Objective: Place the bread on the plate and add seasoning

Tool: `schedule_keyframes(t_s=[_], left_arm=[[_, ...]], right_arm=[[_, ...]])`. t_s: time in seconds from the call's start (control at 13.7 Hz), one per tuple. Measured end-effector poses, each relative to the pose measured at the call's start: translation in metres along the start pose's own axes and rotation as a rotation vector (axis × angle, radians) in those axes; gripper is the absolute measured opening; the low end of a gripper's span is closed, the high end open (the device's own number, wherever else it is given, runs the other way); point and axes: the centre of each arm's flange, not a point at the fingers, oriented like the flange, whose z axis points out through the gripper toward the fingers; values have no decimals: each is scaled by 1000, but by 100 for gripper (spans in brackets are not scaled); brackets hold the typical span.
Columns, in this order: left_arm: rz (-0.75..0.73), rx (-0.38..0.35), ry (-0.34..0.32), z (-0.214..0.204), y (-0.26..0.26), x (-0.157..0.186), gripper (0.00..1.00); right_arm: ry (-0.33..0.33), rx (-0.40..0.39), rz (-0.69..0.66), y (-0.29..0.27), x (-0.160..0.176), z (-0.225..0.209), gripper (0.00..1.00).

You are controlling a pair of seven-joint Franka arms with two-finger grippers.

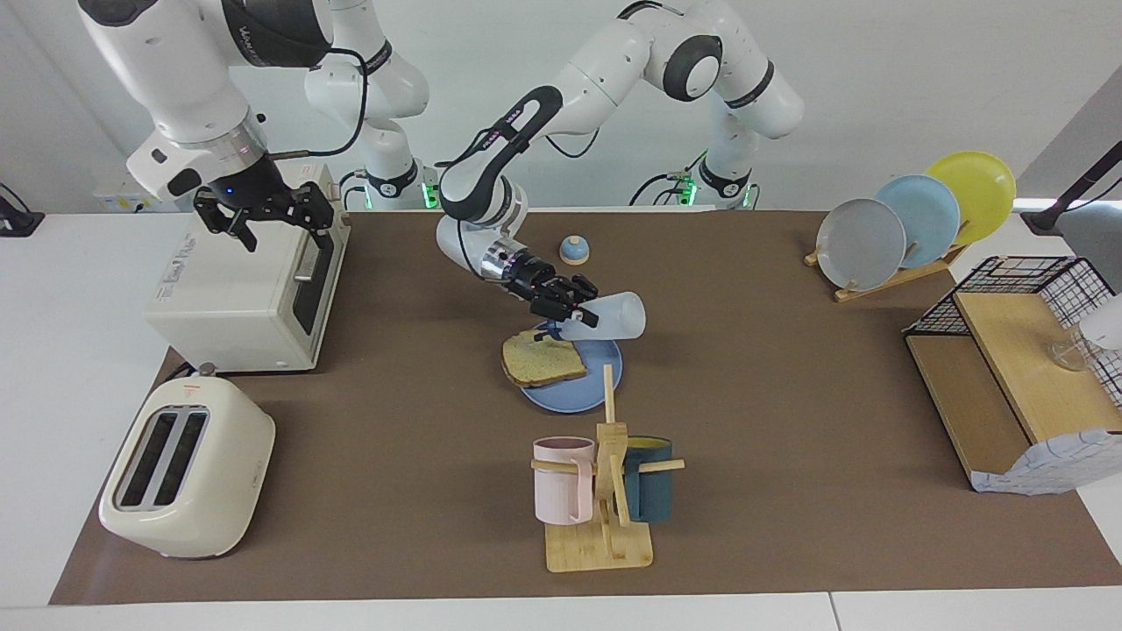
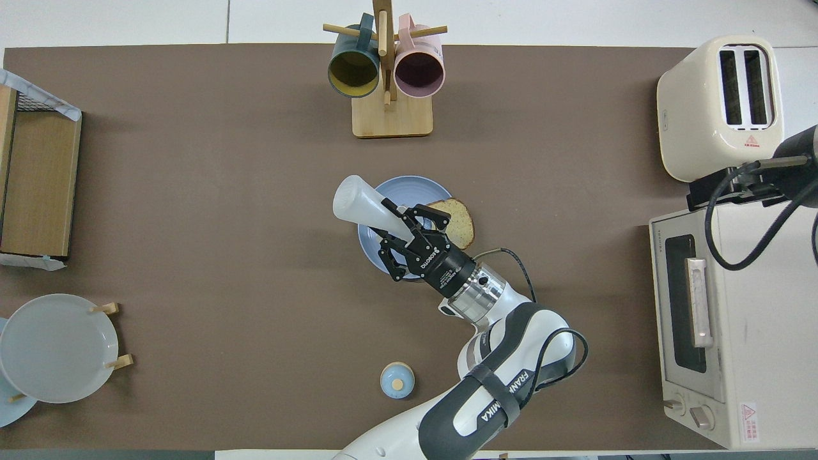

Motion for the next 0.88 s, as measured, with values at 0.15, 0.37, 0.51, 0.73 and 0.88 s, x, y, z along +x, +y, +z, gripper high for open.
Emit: schedule_keyframes(t_s=[0.15,0.37,0.51,0.73,0.88], left_arm=[[2,-31,-15,25,-3,3,41],[8,-91,-23,77,-6,12,41],[7,-115,-25,97,-5,16,41],[-79,-216,27,99,-2,9,41],[-180,-317,128,118,-22,-30,41]], right_arm=[[0,0,0,0,0,0,100],[0,0,0,0,0,0,100],[-1,0,0,0,0,0,100],[-1,0,0,0,0,0,100],[-1,0,0,0,0,0,100]])
